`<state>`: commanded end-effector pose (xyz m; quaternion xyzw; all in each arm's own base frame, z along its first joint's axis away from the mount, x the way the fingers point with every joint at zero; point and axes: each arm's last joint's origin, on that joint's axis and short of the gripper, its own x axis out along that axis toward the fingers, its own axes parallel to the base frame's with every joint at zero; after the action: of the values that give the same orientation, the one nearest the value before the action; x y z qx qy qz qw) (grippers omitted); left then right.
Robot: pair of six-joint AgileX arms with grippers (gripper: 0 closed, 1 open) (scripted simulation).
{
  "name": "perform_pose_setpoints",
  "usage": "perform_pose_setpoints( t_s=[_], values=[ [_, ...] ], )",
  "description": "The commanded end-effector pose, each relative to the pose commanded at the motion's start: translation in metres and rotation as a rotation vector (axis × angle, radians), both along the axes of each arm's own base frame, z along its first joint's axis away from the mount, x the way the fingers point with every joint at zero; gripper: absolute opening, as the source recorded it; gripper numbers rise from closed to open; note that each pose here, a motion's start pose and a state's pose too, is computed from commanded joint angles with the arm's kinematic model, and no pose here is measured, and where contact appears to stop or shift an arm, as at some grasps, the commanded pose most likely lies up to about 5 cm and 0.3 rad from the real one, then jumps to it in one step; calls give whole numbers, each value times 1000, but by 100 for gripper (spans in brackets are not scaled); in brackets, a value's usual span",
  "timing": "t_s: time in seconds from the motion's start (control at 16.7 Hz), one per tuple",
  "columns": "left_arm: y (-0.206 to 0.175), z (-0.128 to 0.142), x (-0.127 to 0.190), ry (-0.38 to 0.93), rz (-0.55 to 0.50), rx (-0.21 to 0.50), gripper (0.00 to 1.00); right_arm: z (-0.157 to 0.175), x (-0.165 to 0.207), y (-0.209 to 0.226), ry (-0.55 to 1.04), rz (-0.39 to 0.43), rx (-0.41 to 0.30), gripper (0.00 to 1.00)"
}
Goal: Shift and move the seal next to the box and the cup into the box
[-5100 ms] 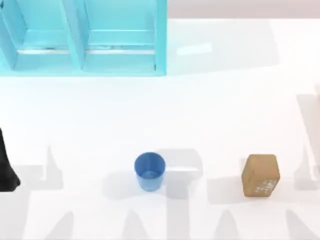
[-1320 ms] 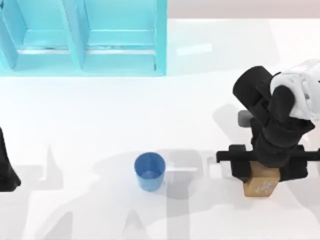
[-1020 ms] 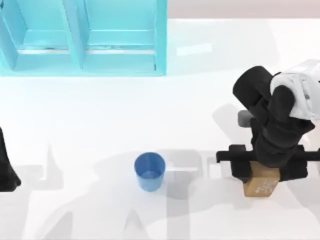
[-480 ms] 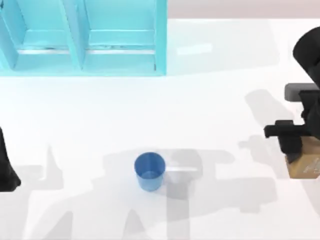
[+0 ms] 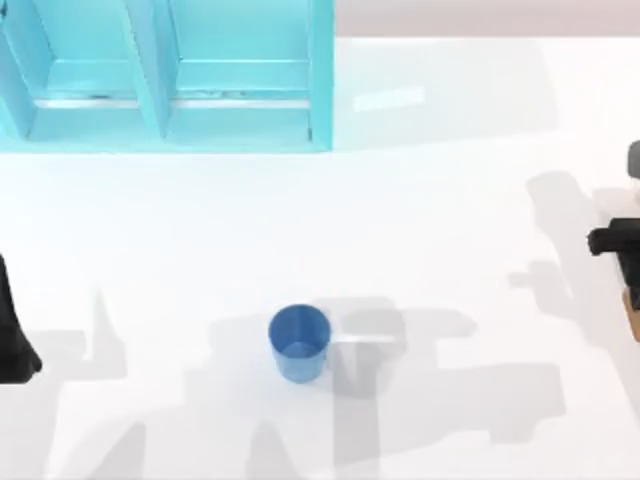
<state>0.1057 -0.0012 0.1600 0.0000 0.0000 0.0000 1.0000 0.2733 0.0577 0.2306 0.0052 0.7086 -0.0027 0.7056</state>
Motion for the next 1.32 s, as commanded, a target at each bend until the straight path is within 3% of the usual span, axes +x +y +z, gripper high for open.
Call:
perform_pose_setpoints(
  t_s=[0.18, 0.54, 0.9, 1.32],
  values=[
    [0, 0, 0, 0, 0, 0, 100, 4, -12, 3, 6, 3, -2, 0],
    [0, 0, 0, 0, 0, 0, 100, 24, -70, 8, -10, 0, -1, 0],
    [0, 0, 0, 0, 0, 0, 100, 23, -72, 8, -6, -4, -1, 0],
    [0, 0, 0, 0, 0, 0, 100, -27, -72, 9, -10, 0, 0, 0]
  ],
)
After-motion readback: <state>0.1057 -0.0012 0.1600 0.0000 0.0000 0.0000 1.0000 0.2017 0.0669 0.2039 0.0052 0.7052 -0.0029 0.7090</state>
